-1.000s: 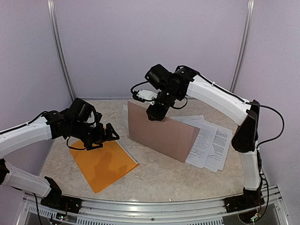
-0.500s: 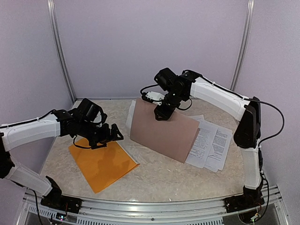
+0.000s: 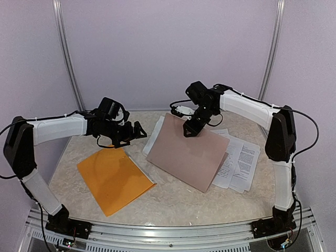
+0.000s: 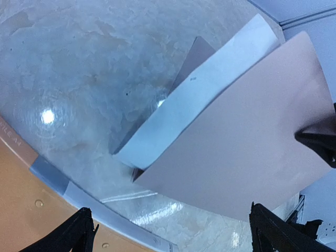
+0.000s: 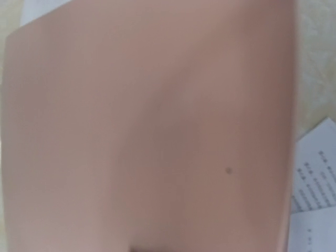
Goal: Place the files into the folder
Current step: Place the folder with some files at the center of the board.
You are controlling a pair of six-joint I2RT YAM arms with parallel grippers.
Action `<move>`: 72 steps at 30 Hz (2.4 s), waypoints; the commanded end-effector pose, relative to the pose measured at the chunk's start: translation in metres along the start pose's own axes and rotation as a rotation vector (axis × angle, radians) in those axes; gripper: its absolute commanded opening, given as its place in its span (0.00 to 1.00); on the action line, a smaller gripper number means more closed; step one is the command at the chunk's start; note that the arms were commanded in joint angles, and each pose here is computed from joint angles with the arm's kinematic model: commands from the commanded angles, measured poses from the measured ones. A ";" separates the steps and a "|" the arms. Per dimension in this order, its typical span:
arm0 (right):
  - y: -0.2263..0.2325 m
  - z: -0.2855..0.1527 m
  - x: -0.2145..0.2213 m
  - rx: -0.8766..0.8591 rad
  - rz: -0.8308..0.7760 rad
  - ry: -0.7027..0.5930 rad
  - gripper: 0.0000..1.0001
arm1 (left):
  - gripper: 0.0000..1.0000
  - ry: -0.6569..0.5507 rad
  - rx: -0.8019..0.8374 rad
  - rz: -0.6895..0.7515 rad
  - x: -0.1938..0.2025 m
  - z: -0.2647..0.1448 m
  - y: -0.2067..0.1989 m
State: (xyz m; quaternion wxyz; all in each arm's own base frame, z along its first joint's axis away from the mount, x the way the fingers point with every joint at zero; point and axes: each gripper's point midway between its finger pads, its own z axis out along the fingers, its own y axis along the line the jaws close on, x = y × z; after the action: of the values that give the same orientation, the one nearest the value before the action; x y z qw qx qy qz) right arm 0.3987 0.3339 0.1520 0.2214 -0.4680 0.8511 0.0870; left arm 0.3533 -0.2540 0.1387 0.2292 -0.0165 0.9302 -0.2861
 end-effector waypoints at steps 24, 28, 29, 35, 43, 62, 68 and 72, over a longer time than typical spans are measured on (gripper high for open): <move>0.018 -0.027 -0.005 -0.062 -0.041 -0.071 0.29 | 0.99 0.030 0.469 0.276 -0.045 0.094 -0.066; 0.018 -0.023 -0.004 -0.065 -0.037 -0.062 0.29 | 0.99 0.032 0.481 0.300 -0.035 0.091 -0.077; 0.018 -0.022 -0.003 -0.065 -0.036 -0.059 0.29 | 0.99 0.035 0.478 0.307 -0.033 0.091 -0.079; 0.018 -0.022 -0.003 -0.066 -0.034 -0.059 0.29 | 0.99 0.042 0.469 0.330 -0.023 0.095 -0.088; 0.016 -0.023 -0.002 -0.052 -0.029 -0.054 0.29 | 0.99 0.022 0.463 0.346 -0.023 0.088 -0.097; 0.031 -0.038 -0.012 -0.068 0.002 -0.096 0.16 | 0.99 -0.090 0.304 0.360 -0.052 0.033 -0.058; 0.030 -0.058 -0.018 0.027 0.040 -0.096 0.00 | 0.99 -0.120 0.232 0.337 -0.055 0.017 -0.046; 0.023 -0.083 -0.026 0.179 0.091 -0.094 0.00 | 0.99 -0.137 0.145 0.292 -0.053 0.001 -0.032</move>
State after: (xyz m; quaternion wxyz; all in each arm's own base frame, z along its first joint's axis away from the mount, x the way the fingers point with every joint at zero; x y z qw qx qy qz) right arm 0.3626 0.3500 0.1937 0.2486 -0.4522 0.8495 0.1093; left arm 0.4049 -0.2984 0.1738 0.3264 0.1479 0.8624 -0.3576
